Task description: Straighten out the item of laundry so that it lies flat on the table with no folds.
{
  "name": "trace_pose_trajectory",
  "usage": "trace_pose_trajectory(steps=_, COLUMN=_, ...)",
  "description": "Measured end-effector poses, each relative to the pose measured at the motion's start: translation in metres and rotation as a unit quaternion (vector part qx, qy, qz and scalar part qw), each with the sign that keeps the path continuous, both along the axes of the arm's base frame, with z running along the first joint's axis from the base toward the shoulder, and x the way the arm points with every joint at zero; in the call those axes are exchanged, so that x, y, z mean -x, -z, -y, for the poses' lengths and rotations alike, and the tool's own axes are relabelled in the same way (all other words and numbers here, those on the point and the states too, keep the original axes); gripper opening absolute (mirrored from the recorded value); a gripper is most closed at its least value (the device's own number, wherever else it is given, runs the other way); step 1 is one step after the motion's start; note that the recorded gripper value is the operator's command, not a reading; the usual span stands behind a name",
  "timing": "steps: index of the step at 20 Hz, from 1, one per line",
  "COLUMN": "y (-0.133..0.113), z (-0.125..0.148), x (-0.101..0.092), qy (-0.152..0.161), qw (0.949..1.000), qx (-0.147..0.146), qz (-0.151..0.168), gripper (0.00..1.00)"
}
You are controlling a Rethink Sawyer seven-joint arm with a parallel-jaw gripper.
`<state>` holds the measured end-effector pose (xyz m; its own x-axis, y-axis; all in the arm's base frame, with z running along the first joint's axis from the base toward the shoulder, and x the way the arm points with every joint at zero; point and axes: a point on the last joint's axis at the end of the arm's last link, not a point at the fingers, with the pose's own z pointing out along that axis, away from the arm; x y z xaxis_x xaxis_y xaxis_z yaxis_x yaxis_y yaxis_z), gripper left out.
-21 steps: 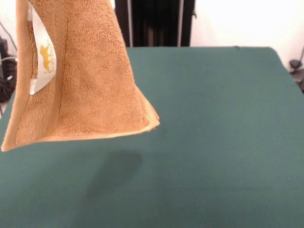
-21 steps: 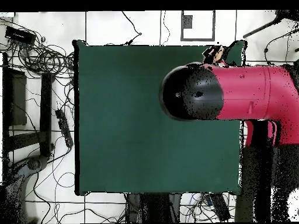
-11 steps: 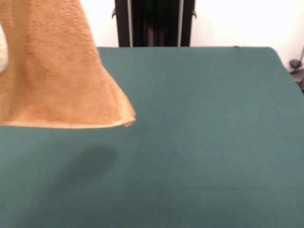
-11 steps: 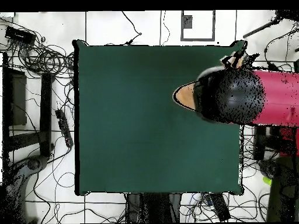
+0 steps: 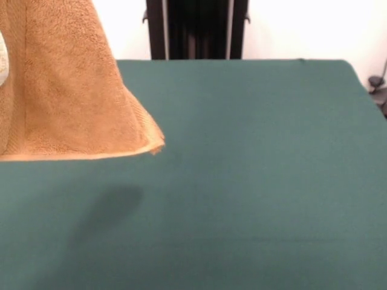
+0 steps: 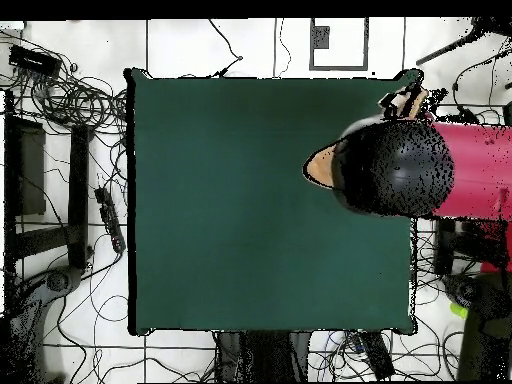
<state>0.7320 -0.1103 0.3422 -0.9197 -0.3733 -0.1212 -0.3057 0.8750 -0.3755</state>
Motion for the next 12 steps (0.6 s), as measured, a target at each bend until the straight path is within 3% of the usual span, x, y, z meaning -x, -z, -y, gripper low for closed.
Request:
trace_pose_trajectory(steps=6, y=0.001, z=-0.026, x=-0.002, qy=-0.027, qw=0.9994, qx=0.02, qz=-0.001, gripper=0.0)
trace_pose_trajectory(steps=12, y=0.005, z=-0.072, x=-0.004, qy=-0.062, qw=0.9976, qx=0.03, qz=-0.004, gripper=0.0)
